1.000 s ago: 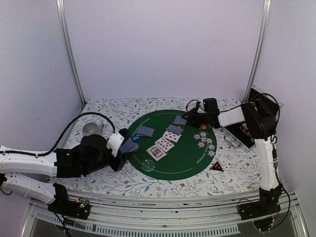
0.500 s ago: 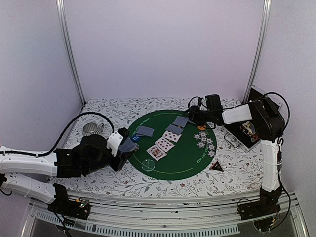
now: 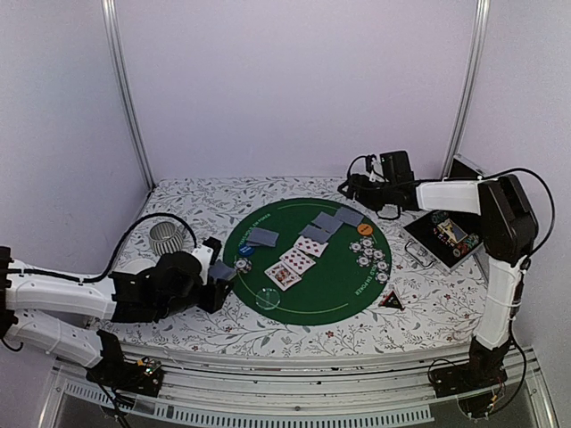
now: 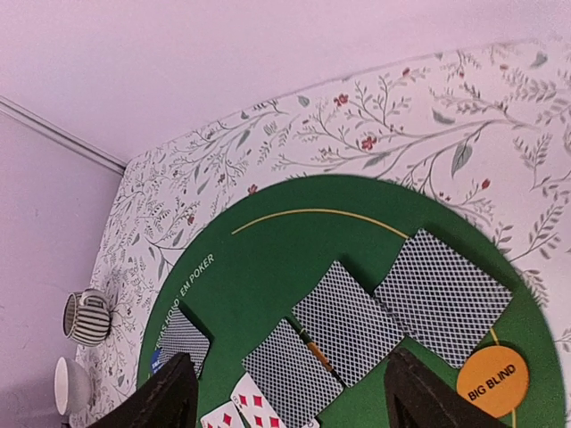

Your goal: Distribute texas hold em gaming equipment

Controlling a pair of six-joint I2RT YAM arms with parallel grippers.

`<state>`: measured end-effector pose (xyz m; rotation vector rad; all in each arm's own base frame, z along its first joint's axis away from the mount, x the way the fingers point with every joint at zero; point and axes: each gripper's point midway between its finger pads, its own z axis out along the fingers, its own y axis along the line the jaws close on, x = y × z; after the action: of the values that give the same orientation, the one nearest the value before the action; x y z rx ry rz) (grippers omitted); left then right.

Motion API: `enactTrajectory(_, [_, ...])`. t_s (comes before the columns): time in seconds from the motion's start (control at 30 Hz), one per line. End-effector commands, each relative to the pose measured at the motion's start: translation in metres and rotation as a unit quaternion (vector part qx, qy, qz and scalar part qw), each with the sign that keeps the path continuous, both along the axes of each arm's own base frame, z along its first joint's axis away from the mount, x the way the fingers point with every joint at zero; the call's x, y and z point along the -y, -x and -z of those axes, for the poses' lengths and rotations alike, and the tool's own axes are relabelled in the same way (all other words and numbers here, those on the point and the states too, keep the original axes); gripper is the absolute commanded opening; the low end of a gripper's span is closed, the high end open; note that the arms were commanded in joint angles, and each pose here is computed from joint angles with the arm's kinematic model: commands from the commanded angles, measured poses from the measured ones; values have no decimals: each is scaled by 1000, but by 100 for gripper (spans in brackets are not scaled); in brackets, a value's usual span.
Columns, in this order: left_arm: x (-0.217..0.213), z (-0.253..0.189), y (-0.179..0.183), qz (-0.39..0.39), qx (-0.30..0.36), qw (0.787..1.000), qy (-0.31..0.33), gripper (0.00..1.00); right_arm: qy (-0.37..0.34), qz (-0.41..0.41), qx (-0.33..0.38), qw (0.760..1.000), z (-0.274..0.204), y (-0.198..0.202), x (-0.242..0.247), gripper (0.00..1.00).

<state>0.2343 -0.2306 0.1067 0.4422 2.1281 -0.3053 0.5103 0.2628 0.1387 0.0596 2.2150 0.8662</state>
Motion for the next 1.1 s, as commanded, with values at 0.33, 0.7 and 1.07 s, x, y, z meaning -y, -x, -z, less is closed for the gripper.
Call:
enactTrajectory(0.33, [-43,72,-20,-115,-68,991,-5,58,119,-22,161,980,-146,62,44,86])
enactTrajectory(0.7, [-35,103,-11,-119,-127,985,-6,84,127,-51,196,971,-178,98,52,100])
enactTrajectory(1.07, [-42,33,-24,-155,-71,985,-15,98,128,-26,232,964,-209,120,98,99])
